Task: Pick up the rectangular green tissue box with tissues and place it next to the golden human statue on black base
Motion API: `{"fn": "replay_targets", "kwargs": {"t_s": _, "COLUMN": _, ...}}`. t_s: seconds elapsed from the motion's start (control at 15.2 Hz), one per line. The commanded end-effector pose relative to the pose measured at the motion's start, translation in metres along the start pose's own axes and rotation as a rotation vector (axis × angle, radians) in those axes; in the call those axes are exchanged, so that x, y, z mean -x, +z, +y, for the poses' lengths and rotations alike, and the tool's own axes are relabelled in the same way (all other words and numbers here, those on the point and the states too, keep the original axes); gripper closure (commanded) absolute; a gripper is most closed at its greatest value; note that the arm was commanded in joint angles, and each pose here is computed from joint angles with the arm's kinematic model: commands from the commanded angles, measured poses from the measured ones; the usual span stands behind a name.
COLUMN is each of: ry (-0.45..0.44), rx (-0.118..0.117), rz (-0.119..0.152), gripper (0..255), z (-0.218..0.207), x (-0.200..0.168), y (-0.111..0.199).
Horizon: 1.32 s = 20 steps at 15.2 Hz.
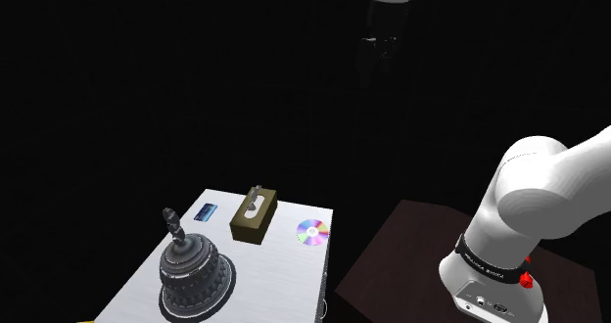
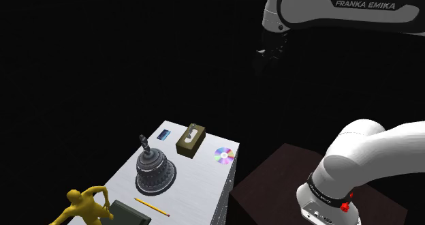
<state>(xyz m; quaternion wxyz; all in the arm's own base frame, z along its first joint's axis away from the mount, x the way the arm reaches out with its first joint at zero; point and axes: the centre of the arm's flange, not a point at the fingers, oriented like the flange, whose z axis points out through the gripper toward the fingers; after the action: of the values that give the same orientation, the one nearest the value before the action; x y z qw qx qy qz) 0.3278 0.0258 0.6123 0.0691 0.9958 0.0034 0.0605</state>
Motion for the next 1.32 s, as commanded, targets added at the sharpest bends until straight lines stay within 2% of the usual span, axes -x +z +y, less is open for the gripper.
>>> {"fn": "replay_targets", "kwargs": {"t_s": 0.0, "ry": 0.0, "rx": 0.0, "rz": 0.0, "gripper": 0, "z": 0.0, "x": 0.0, "y": 0.0}}
{"fn": "replay_targets", "kwargs": {"t_s": 1.25, "ry": 0.052, "rx": -0.257, "rz": 0.029, "gripper": 0, "z": -0.071, "x": -0.086, "y": 0.21}}
